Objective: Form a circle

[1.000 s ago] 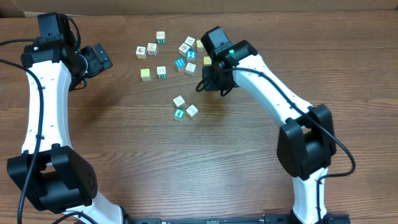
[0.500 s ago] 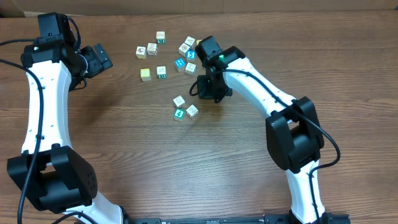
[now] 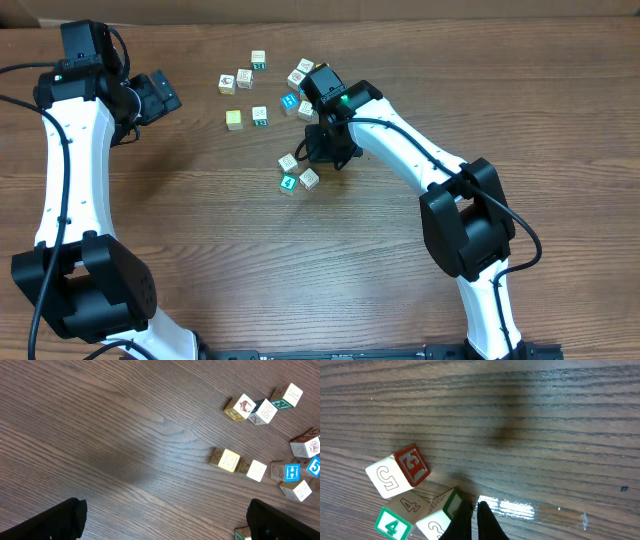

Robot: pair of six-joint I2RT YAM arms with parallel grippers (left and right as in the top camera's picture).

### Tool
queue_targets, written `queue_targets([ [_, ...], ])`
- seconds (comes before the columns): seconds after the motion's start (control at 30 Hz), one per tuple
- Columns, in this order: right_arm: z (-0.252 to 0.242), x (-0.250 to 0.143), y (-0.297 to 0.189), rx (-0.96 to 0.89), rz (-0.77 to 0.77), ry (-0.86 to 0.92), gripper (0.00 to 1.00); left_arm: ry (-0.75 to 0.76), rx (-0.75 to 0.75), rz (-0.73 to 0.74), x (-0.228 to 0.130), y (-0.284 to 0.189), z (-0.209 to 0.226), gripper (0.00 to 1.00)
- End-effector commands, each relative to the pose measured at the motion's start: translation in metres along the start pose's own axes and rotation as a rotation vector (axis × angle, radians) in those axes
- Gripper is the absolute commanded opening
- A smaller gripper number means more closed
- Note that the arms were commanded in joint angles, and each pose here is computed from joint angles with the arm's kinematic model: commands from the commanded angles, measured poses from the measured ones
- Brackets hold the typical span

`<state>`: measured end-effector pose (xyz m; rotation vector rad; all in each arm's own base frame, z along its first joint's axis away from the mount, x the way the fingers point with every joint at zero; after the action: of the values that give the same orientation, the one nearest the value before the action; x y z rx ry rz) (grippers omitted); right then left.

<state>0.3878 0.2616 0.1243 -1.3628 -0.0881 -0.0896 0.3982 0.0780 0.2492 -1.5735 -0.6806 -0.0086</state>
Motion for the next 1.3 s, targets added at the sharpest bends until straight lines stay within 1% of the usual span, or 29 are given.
queue_targets([
  [0.0, 0.003, 0.000, 0.001, 0.006, -0.004, -0.001, 0.04, -0.004, -0.003, 0.006, 0.000, 0.002, -0.001, 1.00],
  [0.23, 0.009, 0.006, -0.003, 0.028, -0.036, -0.007, 0.04, -0.004, -0.003, 0.006, 0.000, 0.002, -0.001, 0.99],
  [0.3, 0.010, 0.015, -0.022, 0.026, -0.052, 0.003, 0.05, 0.000, -0.005, 0.007, -0.001, 0.002, -0.003, 0.99],
  [0.43, 0.006, 0.040, -0.089, 0.021, -0.144, 0.037, 0.10, 0.002, -0.005, 0.007, -0.001, 0.003, -0.004, 1.00],
  [0.47, 0.005, 0.047, -0.107, 0.034, -0.181, 0.046, 0.15, 0.002, -0.006, 0.007, -0.001, 0.003, -0.004, 1.00],
  [0.5, 0.005, 0.053, -0.121, 0.052, -0.215, 0.052, 0.25, 0.002, -0.005, 0.007, -0.001, 0.003, -0.004, 1.00],
  [0.57, 0.003, 0.065, -0.140, 0.086, -0.281, 0.063, 0.37, 0.002, -0.005, 0.006, -0.001, 0.003, -0.004, 0.99],
  [0.63, 0.002, 0.075, -0.145, 0.111, -0.331, 0.070, 0.58, 0.002, -0.005, 0.007, -0.001, 0.003, -0.003, 0.99],
  [0.67, 0.002, 0.078, -0.144, 0.118, -0.346, 0.071, 0.62, 0.002, -0.006, 0.007, -0.001, 0.003, -0.004, 1.00],
  [0.77, 0.002, 0.089, -0.131, 0.104, -0.379, 0.108, 0.67, 0.002, -0.005, 0.007, -0.001, 0.003, -0.004, 0.99],
  [0.87, 0.002, 0.096, -0.112, 0.061, -0.400, 0.161, 0.68, 0.002, -0.005, 0.007, -0.001, 0.003, -0.004, 1.00],
  [0.97, 0.008, 0.098, -0.086, 0.050, -0.382, 0.172, 0.63, 0.002, -0.006, 0.007, -0.001, 0.003, -0.004, 1.00],
  [1.0, 0.010, 0.099, -0.079, 0.048, -0.378, 0.168, 0.58, 0.002, -0.006, 0.007, -0.001, 0.003, -0.004, 1.00],
  [1.1, 0.013, 0.100, -0.056, 0.028, -0.360, 0.161, 0.52, 0.002, -0.006, 0.007, -0.001, 0.003, -0.004, 0.99],
  [1.27, 0.017, 0.099, -0.023, 0.015, -0.328, 0.176, 0.53, 0.002, -0.006, 0.007, -0.001, 0.003, -0.004, 1.00],
])
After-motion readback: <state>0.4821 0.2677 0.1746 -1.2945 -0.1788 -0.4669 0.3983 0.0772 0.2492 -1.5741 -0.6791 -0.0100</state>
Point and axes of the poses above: each gripper's point midway between its finger pads, its own y axis out along the fingers, its own z axis along the line the jaws close on, x = y × z, the point moved 8 cm from there along -y, back along the fingers, and after that the axes turned 7 degrees about y, right-handed, at the moved point
